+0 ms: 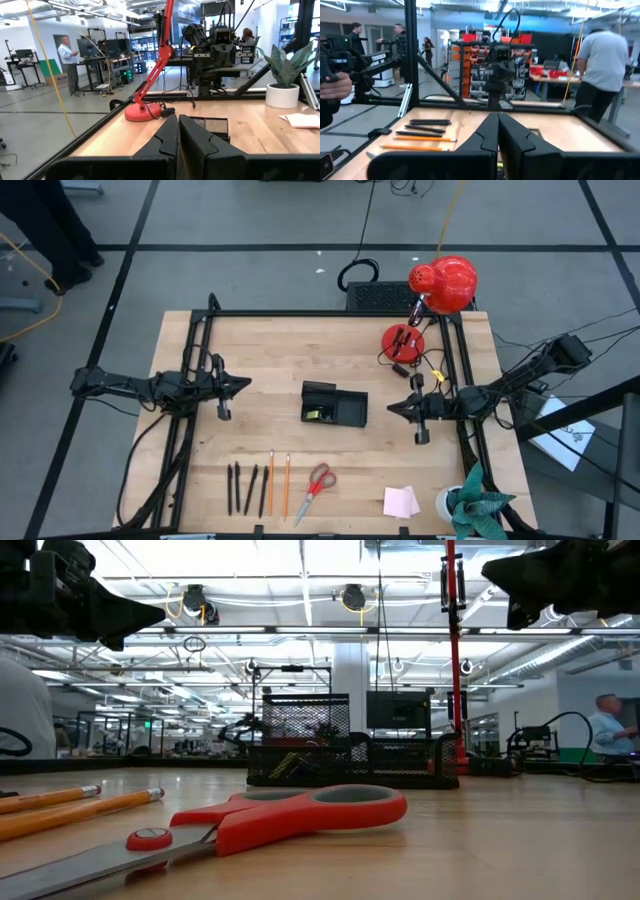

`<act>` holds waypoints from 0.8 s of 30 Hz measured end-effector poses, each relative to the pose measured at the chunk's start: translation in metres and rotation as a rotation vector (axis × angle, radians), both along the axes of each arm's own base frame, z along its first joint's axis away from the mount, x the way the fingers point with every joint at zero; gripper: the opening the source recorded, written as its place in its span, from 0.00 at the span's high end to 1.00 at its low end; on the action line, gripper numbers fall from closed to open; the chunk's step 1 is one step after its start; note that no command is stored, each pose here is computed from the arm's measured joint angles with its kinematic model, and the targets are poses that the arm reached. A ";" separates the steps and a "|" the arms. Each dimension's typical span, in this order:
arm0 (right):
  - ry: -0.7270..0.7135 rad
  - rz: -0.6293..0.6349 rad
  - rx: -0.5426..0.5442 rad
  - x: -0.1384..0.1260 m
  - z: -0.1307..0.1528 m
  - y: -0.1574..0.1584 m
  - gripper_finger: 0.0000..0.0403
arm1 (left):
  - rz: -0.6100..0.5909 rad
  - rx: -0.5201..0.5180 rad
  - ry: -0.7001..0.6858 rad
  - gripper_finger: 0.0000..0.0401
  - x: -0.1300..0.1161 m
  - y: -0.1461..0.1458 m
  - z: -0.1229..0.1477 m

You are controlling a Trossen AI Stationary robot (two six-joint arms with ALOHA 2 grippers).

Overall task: Pick and place office supplies into organizer
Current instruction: Put the right pencil into the desk organizer

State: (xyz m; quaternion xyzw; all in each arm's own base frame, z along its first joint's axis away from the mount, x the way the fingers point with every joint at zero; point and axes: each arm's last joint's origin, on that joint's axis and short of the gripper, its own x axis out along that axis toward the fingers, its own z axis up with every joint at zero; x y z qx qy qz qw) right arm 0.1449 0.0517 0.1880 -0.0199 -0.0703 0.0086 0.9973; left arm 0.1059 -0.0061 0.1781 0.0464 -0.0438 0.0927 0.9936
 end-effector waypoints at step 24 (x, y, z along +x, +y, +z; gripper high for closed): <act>0.031 0.184 -0.042 -0.041 0.002 -0.003 1.00 | 0.004 0.060 -0.011 0.94 0.000 0.000 0.002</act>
